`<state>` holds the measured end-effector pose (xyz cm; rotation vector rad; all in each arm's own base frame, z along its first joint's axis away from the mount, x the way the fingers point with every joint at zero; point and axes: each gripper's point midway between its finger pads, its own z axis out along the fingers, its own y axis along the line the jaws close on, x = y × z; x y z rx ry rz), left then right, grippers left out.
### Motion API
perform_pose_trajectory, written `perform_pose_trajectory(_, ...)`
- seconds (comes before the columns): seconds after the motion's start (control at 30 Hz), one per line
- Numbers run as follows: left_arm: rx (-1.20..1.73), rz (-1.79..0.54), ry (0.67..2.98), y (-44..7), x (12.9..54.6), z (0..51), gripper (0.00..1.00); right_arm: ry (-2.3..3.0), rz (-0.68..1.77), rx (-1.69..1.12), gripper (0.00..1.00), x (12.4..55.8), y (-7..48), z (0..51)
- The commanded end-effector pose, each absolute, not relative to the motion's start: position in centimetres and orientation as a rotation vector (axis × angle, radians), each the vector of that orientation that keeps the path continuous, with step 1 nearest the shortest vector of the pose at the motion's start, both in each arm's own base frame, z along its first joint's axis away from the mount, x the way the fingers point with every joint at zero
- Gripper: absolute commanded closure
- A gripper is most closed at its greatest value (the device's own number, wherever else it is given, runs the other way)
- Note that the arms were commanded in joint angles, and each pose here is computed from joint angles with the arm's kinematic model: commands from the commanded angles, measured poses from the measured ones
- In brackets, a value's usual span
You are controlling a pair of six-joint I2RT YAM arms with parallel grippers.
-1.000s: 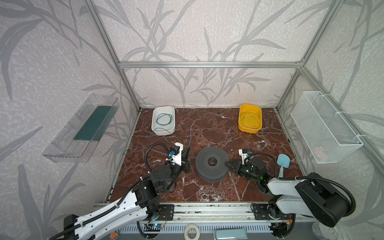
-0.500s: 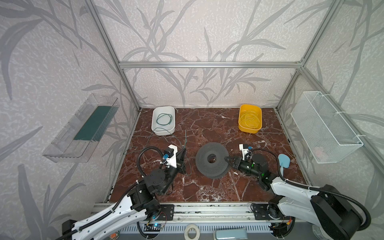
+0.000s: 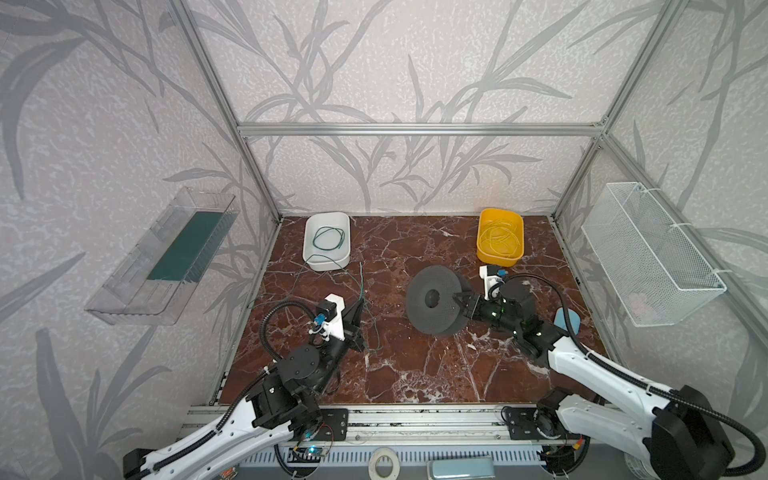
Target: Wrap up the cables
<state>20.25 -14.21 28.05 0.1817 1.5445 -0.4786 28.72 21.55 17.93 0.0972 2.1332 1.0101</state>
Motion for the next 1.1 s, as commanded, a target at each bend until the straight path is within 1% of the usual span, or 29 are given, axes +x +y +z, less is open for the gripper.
perform_pose_trajectory(0.0, 0.143, -0.494, 1.543, -13.7, 20.2, 28.1, 1.0, 2.185, 0.76, -0.002, 1.0, 29.9, 20.1, 17.4)
perform_pose_trajectory(0.27, 0.14, -0.498, 1.538, -13.5, 20.1, 28.1, 1.0, 2.194, 0.522, -0.083, 1.0, 31.9, 19.8, 18.8)
perform_pose_trajectory(0.5, 0.143, -0.506, 1.535, -13.5, 20.0, 28.2, 1.0, 2.155, 0.353, -0.181, 1.0, 33.2, 21.9, 20.2)
perform_pose_trajectory(0.77, 0.137, -0.52, 1.541, -13.4, 19.8, 28.0, 1.0, 2.136, 0.131, -0.177, 1.0, 34.8, 24.2, 20.4)
perform_pose_trajectory(1.07, 0.136, -0.539, 1.533, -13.6, 19.7, 28.1, 1.0, 2.103, -0.002, -0.125, 1.0, 36.2, 26.0, 21.1)
